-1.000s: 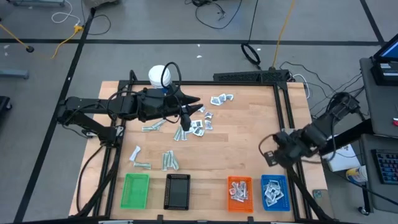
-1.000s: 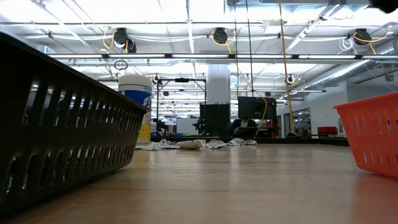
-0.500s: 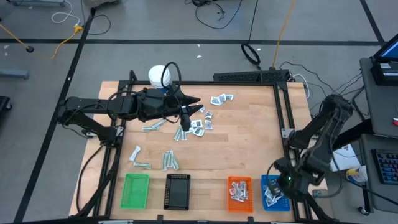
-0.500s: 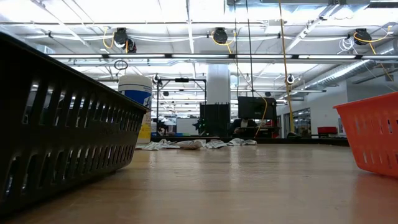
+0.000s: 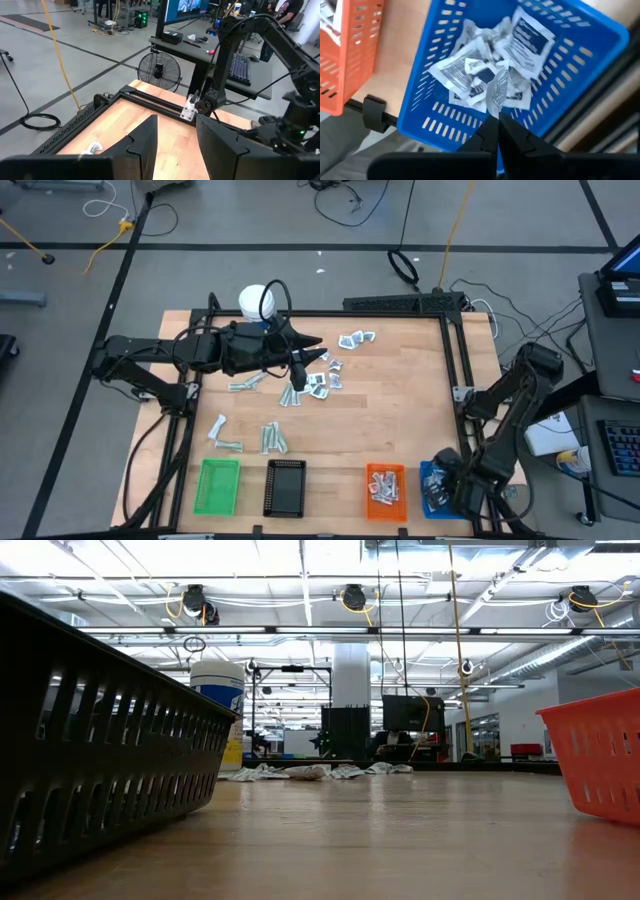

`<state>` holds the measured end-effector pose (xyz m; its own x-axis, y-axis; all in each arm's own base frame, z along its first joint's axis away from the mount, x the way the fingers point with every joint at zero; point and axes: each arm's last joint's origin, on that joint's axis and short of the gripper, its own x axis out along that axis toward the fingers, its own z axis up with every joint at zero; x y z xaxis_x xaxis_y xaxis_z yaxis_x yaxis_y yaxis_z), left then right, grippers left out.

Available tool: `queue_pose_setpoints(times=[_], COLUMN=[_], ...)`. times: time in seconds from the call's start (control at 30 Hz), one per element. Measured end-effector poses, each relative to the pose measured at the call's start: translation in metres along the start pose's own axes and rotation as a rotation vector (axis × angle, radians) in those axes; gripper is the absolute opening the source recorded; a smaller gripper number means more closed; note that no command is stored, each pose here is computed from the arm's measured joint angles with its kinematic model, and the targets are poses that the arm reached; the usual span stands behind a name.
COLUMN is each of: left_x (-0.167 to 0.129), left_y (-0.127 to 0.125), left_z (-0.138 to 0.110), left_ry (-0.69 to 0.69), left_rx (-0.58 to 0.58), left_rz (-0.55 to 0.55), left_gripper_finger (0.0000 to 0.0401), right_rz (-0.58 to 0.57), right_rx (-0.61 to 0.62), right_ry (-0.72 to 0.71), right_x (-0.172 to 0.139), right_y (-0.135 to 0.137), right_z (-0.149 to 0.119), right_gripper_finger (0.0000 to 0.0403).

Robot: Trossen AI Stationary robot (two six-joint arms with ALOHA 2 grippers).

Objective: Pick & Place First Aid Supplies
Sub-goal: Put the alcohol pad into the blue bin, then put the towelette pack into the black bin

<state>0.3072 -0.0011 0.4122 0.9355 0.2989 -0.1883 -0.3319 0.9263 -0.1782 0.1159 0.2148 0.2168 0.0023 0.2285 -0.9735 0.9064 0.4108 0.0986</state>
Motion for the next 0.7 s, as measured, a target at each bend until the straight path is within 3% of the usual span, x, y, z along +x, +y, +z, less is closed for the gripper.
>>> queue_pose_setpoints(times=[0.2, 0.53, 0.7], left_x=[0.0, 0.0, 0.0], left_y=[0.0, 0.0, 0.0], left_z=[-0.001, -0.003, -0.003], left_ry=[0.006, 0.037, 0.04], left_rx=[-0.038, -0.033, -0.032], left_rz=[0.001, -0.017, -0.027], left_gripper_finger=[0.0141, 0.0141, 0.0141], right_rz=[0.023, 0.079, 0.111], right_rx=[-0.032, -0.08, -0.128], right_ry=[0.016, 0.049, 0.059], right_x=[0.0, -0.018, -0.033], right_y=[0.001, -0.005, -0.012], right_z=[-0.001, 0.002, 0.008], right_gripper_finger=[0.0024, 0.0183, 0.0226])
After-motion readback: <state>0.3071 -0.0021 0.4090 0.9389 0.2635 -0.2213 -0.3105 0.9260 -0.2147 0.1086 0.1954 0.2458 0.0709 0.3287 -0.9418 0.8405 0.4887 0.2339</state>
